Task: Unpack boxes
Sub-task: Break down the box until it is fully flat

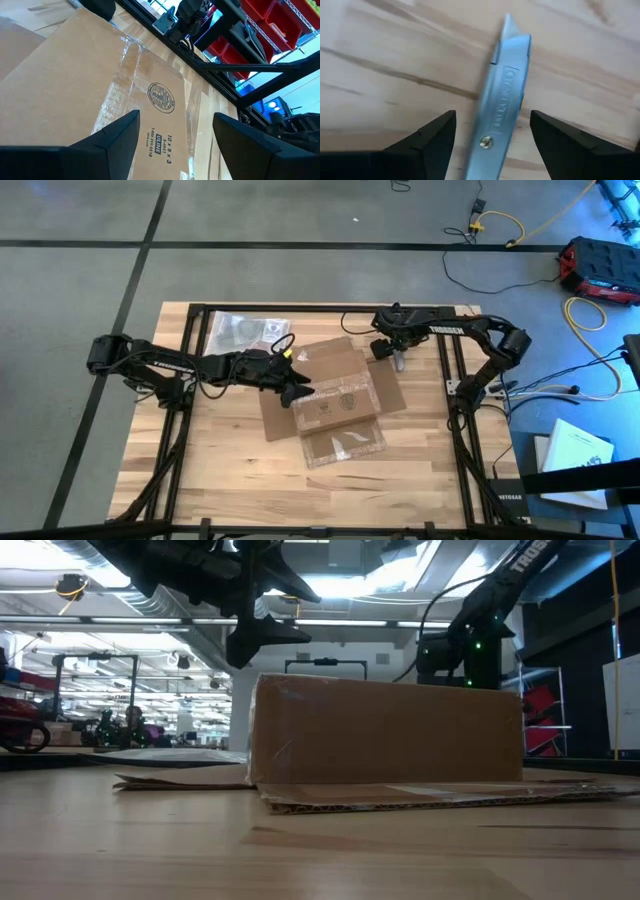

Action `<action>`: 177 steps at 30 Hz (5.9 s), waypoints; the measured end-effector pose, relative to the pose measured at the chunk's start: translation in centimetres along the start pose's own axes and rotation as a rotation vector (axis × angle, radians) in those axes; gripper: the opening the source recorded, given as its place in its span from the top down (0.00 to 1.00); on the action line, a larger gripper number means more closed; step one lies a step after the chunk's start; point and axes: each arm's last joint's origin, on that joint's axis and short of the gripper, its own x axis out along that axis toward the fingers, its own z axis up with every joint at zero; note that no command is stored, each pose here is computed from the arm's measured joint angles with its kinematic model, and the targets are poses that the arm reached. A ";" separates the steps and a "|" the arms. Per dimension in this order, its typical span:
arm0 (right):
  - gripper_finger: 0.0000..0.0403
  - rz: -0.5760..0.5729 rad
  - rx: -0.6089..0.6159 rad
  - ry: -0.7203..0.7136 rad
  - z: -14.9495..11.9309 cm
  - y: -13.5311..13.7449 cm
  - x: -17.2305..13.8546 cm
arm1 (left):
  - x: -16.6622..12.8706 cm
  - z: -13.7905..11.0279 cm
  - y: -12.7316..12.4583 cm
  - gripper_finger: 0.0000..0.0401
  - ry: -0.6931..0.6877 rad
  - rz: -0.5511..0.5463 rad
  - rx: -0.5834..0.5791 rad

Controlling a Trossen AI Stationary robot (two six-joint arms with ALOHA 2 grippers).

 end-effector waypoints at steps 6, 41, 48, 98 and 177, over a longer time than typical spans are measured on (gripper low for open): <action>0.40 0.034 -0.060 -0.083 -0.5 1.1 -1.5 | 0.0 -0.3 0.2 0.40 0.032 0.024 0.011; 0.97 0.825 -0.856 -0.538 -9.0 10.6 -14.3 | 2.6 -6.7 -1.0 0.40 0.281 0.055 0.321; 1.00 0.773 -0.809 -0.463 -9.1 10.4 -16.6 | 3.1 -7.4 -1.0 0.40 0.287 0.065 0.255; 1.00 0.409 -0.636 -0.240 -5.6 10.2 -12.2 | 3.2 -7.5 -0.7 0.40 0.301 0.073 0.249; 0.50 0.798 -0.828 -0.137 -4.9 9.7 -17.6 | 0.8 0.9 1.4 0.98 -0.007 0.234 0.501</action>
